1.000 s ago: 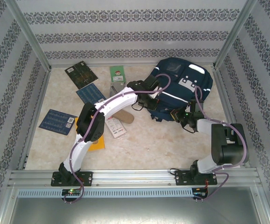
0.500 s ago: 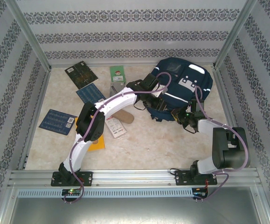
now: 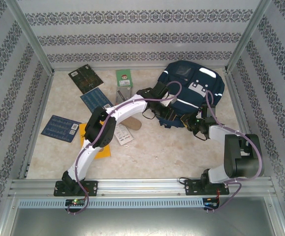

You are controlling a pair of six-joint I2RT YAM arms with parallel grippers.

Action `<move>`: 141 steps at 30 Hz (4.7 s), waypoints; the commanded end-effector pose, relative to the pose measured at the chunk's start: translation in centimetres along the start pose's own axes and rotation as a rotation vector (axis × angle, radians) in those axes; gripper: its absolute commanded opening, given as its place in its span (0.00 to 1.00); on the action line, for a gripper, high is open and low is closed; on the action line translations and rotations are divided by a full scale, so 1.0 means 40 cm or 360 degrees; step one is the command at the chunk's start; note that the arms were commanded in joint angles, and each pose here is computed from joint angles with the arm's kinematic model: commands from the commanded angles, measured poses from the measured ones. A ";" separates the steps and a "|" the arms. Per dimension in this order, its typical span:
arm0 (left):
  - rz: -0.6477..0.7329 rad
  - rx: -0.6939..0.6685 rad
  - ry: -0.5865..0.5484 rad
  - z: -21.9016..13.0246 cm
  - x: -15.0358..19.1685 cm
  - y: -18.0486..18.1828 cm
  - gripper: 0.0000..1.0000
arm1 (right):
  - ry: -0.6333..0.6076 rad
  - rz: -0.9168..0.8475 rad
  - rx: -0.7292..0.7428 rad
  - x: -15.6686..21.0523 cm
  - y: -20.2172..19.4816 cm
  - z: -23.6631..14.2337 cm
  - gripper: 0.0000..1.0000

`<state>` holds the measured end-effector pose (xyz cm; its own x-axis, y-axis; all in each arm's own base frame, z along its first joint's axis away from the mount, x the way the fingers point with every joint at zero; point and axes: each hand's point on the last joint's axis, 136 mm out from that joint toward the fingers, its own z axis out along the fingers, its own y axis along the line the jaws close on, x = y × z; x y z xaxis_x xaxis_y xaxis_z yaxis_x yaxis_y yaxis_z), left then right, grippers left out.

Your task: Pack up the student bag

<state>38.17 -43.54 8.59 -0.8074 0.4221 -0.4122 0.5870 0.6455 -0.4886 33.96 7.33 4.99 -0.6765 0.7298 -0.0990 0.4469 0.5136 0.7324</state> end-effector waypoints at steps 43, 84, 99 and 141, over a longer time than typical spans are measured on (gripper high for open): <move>0.0114 -0.0151 0.0011 -0.038 0.038 -0.040 0.00 | -0.0154 0.0274 -0.0077 -0.086 0.018 0.001 0.48; -0.0082 -0.0557 -0.0088 -0.178 0.033 0.204 0.00 | -0.0415 -0.0196 0.0127 -0.247 0.104 -0.172 0.00; 0.0093 -0.0148 -0.0056 -0.055 0.086 -0.138 0.00 | -0.0426 -0.0308 0.0277 -0.339 0.168 -0.186 0.45; -0.0121 -0.0786 0.0099 -0.069 0.131 0.152 0.00 | -0.0207 0.0176 0.0154 -0.032 0.007 -0.119 0.00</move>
<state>33.97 -41.47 7.71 -0.7949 0.4592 -0.3967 0.5710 0.7872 -0.2330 32.38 5.54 7.79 -0.5502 0.8323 -0.0675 0.5853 0.4421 0.6797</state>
